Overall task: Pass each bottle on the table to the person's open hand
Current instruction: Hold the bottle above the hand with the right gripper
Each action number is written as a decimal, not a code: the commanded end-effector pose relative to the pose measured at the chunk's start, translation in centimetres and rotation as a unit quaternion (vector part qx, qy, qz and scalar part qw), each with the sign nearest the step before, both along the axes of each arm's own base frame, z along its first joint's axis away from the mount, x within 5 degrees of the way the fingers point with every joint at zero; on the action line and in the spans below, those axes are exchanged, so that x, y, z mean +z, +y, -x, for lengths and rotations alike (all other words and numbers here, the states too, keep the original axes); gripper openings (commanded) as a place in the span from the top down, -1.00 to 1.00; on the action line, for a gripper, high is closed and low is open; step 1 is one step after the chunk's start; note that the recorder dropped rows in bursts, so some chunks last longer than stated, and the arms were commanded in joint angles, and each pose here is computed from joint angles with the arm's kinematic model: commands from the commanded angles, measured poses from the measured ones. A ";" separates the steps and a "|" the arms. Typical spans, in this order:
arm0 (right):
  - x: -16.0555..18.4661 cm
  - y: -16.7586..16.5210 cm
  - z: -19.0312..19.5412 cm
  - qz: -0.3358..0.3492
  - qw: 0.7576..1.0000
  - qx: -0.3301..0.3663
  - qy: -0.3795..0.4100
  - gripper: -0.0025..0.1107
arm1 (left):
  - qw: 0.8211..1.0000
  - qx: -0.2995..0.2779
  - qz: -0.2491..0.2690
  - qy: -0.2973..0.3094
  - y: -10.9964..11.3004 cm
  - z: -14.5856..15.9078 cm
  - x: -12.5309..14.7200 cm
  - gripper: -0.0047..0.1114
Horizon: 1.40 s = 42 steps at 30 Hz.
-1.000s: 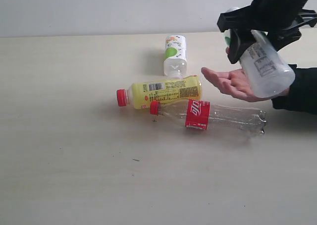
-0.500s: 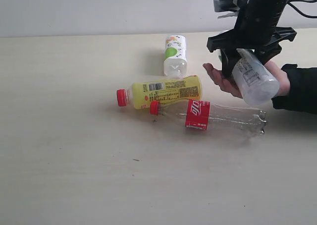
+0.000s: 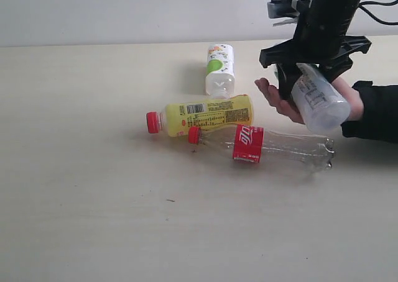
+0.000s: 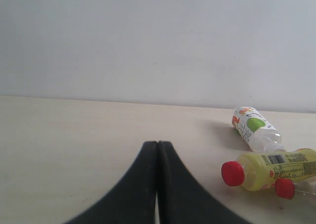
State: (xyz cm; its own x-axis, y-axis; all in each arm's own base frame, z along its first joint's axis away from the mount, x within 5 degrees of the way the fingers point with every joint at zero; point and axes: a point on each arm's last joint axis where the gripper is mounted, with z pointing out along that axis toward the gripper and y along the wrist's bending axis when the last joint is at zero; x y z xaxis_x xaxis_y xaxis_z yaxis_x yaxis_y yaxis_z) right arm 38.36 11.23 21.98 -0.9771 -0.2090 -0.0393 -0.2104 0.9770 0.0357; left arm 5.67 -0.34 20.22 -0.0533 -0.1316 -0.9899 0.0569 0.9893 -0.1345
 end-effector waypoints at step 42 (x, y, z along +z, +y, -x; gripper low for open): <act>0.3 -0.3 -0.2 0.010 1.000 0.003 -0.010 -0.37 | 1.000 0.000 0.003 -0.002 0.0 0.0 -0.1 0.92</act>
State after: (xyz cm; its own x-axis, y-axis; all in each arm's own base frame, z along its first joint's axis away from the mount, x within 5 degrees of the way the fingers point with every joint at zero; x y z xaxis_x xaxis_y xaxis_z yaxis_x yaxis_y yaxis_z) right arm 38.37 11.20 21.98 -0.9772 -0.2087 -0.0395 -0.2100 0.9772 0.0321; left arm 5.67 -0.34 20.22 -0.0533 -0.1316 -0.9899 0.0569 0.9893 -0.1345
